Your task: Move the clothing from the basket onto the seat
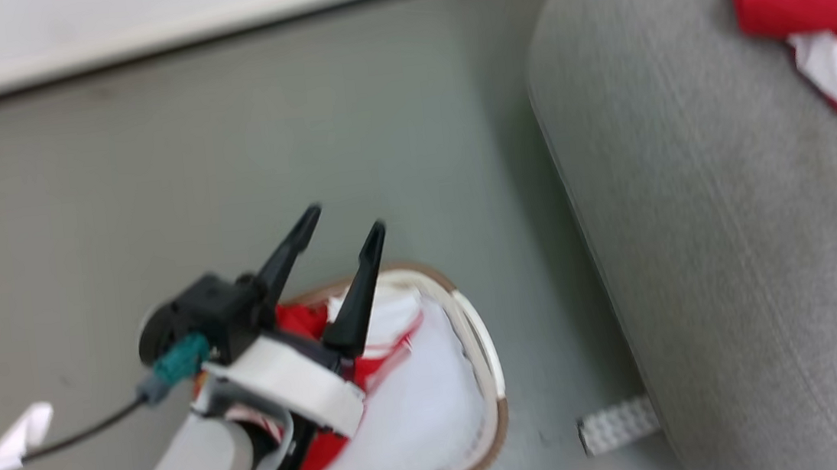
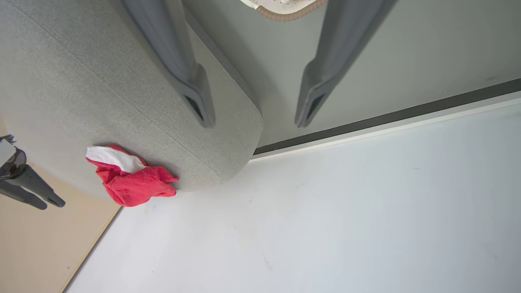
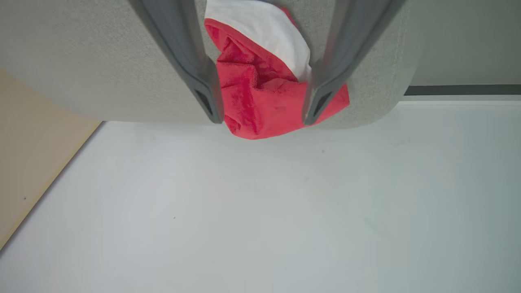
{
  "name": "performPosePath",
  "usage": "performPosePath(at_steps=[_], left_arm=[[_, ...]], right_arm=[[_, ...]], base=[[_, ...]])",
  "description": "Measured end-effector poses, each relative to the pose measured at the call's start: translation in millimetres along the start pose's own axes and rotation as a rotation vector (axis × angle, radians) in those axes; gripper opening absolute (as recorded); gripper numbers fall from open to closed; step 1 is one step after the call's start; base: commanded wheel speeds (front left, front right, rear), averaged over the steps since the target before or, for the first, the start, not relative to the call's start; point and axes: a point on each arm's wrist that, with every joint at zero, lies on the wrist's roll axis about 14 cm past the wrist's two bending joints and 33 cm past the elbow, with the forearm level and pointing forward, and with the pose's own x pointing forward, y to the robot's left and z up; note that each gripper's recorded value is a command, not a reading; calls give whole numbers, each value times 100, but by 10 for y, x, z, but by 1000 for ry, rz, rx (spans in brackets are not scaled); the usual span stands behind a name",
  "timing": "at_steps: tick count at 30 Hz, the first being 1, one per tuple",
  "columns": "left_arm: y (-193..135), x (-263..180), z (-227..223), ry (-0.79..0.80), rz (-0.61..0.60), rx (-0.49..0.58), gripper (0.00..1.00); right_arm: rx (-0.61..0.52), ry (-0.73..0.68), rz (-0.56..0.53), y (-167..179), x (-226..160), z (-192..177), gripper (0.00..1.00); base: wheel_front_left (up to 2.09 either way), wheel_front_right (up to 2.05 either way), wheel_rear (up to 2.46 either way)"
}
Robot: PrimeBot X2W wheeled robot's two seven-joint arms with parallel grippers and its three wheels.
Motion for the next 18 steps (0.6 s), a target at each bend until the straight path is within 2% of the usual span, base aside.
performPosePath(at_steps=[10, 18], left_arm=[[112, -709, 381, -103, 215, 90, 100], [283, -1438, 507, -159, 421, 145, 100]], right_arm=[[88, -153, 171, 456, -674, 516, 100], [161, -177, 316, 930, -1190, 589, 100]], base=[[0, 0, 0], [0, 0, 0]])
